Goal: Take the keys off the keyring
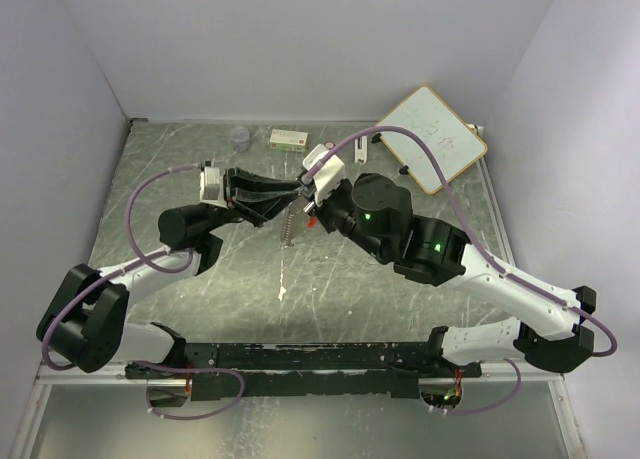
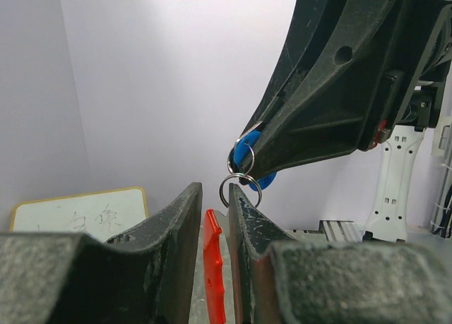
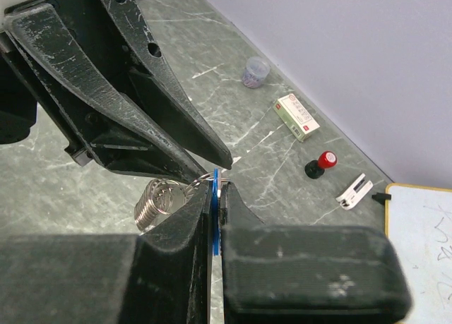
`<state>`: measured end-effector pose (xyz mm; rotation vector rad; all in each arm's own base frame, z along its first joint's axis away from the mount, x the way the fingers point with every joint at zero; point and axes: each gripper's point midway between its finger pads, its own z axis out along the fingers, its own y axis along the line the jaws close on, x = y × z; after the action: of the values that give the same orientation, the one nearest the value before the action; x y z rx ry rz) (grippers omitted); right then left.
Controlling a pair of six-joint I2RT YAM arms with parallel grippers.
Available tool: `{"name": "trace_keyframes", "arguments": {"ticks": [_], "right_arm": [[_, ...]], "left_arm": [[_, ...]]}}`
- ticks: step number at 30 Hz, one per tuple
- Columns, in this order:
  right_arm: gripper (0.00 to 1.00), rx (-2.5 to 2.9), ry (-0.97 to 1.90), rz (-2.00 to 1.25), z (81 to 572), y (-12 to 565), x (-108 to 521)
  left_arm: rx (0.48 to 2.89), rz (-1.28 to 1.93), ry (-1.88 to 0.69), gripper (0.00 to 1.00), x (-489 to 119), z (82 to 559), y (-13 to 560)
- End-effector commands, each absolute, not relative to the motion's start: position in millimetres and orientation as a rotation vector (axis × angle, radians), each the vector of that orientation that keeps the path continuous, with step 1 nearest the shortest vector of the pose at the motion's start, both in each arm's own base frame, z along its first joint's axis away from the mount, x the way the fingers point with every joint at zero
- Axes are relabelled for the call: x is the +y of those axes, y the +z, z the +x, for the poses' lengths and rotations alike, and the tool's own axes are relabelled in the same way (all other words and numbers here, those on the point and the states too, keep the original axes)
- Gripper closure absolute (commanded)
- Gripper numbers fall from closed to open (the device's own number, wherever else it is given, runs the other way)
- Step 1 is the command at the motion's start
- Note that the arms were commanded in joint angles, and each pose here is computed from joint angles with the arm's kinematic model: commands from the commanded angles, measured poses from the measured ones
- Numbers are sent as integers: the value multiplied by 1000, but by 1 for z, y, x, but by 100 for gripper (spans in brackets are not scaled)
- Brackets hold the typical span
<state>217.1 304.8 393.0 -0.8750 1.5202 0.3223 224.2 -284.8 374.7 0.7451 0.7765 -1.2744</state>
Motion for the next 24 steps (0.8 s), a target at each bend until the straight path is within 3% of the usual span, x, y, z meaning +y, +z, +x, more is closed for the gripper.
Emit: {"name": "trace_keyframes", "arguments": {"ticks": [1, 24], "right_arm": [[100, 1479, 352, -851, 215, 407, 305], [100, 1448, 376, -867, 216, 408, 319]], "left_arm": [[479, 797, -1218, 67, -269, 190, 417], [470, 863, -1252, 67, -271, 179, 416]]}}
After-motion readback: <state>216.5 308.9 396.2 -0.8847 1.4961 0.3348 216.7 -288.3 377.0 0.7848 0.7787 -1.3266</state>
